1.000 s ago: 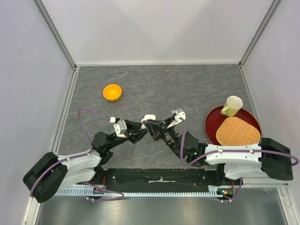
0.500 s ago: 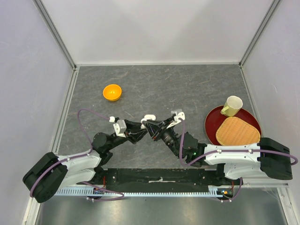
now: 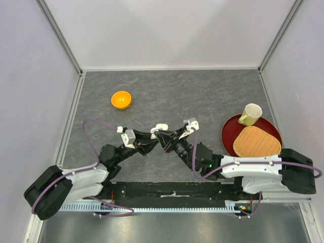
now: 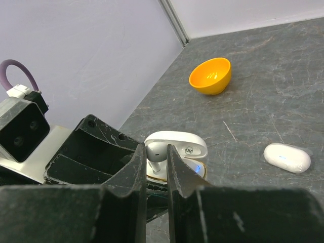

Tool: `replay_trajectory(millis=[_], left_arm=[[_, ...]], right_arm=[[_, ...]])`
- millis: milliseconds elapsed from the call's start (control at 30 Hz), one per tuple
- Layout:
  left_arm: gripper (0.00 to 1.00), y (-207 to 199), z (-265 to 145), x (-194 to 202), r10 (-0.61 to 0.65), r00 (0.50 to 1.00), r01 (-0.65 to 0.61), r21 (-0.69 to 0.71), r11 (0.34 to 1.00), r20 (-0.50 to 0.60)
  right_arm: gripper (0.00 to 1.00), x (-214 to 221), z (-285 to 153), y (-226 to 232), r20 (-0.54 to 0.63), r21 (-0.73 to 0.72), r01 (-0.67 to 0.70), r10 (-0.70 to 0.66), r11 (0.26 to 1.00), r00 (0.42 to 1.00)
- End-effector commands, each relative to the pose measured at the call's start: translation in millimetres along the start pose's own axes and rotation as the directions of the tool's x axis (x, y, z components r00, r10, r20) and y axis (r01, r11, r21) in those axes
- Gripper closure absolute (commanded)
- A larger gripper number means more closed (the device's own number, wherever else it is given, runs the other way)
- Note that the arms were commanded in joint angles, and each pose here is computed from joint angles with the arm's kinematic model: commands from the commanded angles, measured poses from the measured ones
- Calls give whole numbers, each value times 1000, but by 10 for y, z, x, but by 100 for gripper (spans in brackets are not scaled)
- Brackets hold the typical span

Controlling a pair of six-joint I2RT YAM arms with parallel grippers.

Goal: Insert the wireless bluetooth earbuds into the charging case
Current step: Place the earbud in the charging case.

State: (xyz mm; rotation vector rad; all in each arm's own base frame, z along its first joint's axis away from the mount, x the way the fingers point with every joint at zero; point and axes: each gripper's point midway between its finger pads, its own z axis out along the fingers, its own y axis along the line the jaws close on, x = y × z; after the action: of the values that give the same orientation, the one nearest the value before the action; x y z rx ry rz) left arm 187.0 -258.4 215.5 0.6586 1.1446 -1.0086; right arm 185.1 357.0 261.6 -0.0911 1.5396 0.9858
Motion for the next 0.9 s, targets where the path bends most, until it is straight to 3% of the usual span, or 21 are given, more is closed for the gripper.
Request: replay_trajectory(millis=[0,533,867], left_arm=[[98,-93,-6,-894,100,935,-108,4,994,340],[98,-147,-15,-886,102,936,-119,32,992,338],[98,-132,-45,-906,108,930,-121,16,992,352]], right_arm=[[100,-22,-6,211,-17,-57,-24,23,998,1000],[100,-153,64,238,58,-51,-59,62,997,996],[100,61,62,211,4,-54,-78,78,995,997]])
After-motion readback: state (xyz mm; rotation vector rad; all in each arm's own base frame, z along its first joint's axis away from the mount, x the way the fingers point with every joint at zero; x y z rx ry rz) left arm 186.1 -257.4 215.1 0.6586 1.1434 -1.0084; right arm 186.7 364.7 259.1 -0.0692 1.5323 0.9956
